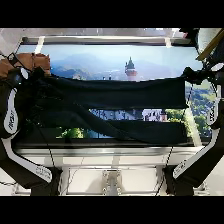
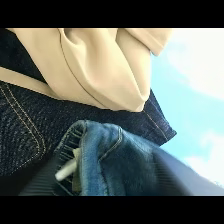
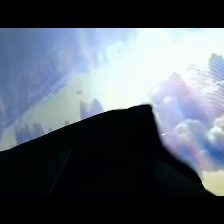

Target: Fold the clothes and pants, and hang the long-sleeved shirts on hangers.

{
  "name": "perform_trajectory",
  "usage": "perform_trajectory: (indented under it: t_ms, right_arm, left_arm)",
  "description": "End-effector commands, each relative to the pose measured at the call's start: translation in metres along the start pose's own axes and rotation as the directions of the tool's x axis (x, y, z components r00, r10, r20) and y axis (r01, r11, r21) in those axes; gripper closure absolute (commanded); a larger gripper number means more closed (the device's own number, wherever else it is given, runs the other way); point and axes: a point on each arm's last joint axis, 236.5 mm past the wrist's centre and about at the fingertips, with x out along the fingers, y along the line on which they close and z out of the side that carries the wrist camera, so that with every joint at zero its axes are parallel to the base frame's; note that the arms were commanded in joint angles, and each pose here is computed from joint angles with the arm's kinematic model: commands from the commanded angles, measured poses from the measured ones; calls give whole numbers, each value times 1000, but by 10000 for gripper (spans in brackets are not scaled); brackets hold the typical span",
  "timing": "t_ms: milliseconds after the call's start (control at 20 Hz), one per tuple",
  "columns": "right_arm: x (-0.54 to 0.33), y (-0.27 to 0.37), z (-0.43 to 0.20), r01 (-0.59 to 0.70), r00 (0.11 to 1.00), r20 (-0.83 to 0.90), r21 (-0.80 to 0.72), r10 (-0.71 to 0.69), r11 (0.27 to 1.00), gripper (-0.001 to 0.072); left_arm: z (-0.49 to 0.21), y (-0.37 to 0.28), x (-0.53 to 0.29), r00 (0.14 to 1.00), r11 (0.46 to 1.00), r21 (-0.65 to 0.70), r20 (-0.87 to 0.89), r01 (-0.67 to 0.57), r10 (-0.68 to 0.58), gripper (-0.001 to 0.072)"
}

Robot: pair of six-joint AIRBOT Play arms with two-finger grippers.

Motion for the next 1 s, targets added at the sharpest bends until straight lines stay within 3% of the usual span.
perform_trajectory:
  t_ms: [0,200,300,450,650,800,950]
  right_arm:
    - [-29,6,0,7,1000,-20,-17,-7,1000,280]
    - [-113,-9,-27,76,985,-147,-126,-94,989,281]
    - [-154,-14,-42,86,974,-196,-151,-115,985,281]
    - [-200,-16,-72,78,954,-277,-149,-118,986,282]
    - [-238,1,-105,65,957,-271,-137,-100,988,282]
    - [-255,17,-131,50,968,-236,-145,-83,988,282]
    - [-265,26,-168,35,967,-244,-148,-71,988,282]
  left_arm:
    - [6,20,-31,997,997,42,-39,-59,61,4]
    - [-8,94,-124,923,929,226,-187,-292,335,29]
    - [-36,126,-158,873,907,232,-268,-352,407,234]
    - [-106,166,-179,813,895,211,-376,-392,444,243]
    - [-175,185,-171,827,912,166,-385,-376,411,243]
    - [-179,158,-152,896,959,46,-347,-281,279,243]
    - [-177,157,-145,908,963,-15,-339,-267,247,267]
